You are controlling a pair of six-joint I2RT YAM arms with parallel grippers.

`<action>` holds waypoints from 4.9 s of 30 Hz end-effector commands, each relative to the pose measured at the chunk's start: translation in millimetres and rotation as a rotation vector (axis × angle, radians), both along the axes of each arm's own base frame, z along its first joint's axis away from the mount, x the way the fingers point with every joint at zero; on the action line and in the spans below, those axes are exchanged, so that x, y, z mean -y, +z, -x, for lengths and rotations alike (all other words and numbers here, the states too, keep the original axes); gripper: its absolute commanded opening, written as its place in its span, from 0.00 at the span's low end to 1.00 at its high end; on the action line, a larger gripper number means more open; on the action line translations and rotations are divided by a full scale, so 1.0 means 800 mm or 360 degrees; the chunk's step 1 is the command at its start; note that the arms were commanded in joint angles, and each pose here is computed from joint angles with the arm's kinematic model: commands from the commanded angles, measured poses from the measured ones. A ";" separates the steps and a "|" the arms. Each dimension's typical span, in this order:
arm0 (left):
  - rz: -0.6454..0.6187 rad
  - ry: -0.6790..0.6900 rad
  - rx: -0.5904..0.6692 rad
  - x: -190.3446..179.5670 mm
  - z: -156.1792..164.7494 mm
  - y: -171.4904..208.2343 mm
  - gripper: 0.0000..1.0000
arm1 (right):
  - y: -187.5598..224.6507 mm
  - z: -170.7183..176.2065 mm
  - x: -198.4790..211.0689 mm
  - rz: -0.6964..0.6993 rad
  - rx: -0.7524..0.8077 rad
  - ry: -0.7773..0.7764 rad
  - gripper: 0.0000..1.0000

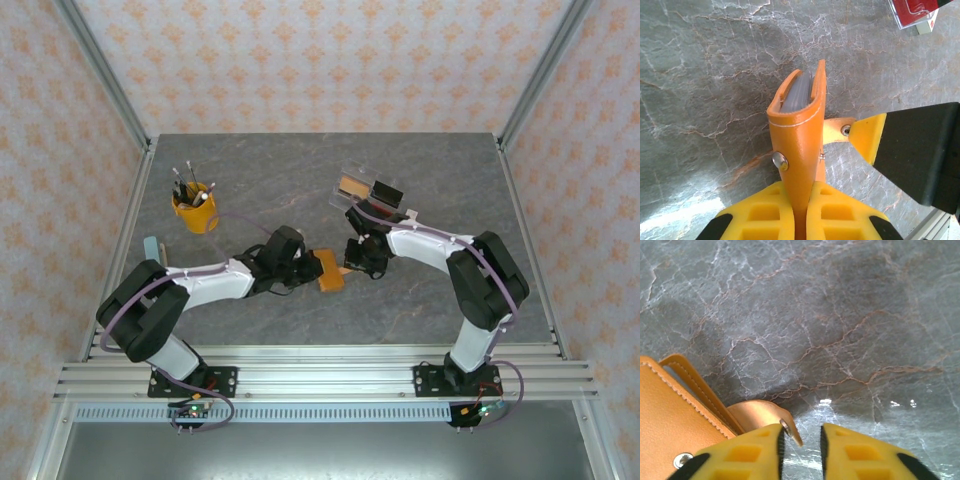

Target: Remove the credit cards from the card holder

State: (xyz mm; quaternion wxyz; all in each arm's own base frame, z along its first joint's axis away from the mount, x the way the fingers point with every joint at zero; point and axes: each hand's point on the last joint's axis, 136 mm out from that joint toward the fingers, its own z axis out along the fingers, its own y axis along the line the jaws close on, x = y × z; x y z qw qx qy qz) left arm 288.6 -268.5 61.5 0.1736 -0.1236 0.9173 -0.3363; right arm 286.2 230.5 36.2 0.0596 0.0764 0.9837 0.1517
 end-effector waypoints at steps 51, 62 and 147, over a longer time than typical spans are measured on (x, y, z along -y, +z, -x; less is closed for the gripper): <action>-0.0420 0.0480 0.0044 -0.179 0.009 0.056 1.00 | 0.116 0.005 -0.121 -0.0531 0.0322 0.0387 0.02; -0.0374 0.0488 0.0079 -0.177 0.009 0.062 1.00 | 0.146 -0.001 -0.112 -0.0515 0.0453 0.0405 0.02; -0.0221 -0.0156 -0.0157 -0.019 -0.042 0.002 0.29 | 0.003 -0.025 0.044 0.0272 0.0163 -0.0018 0.01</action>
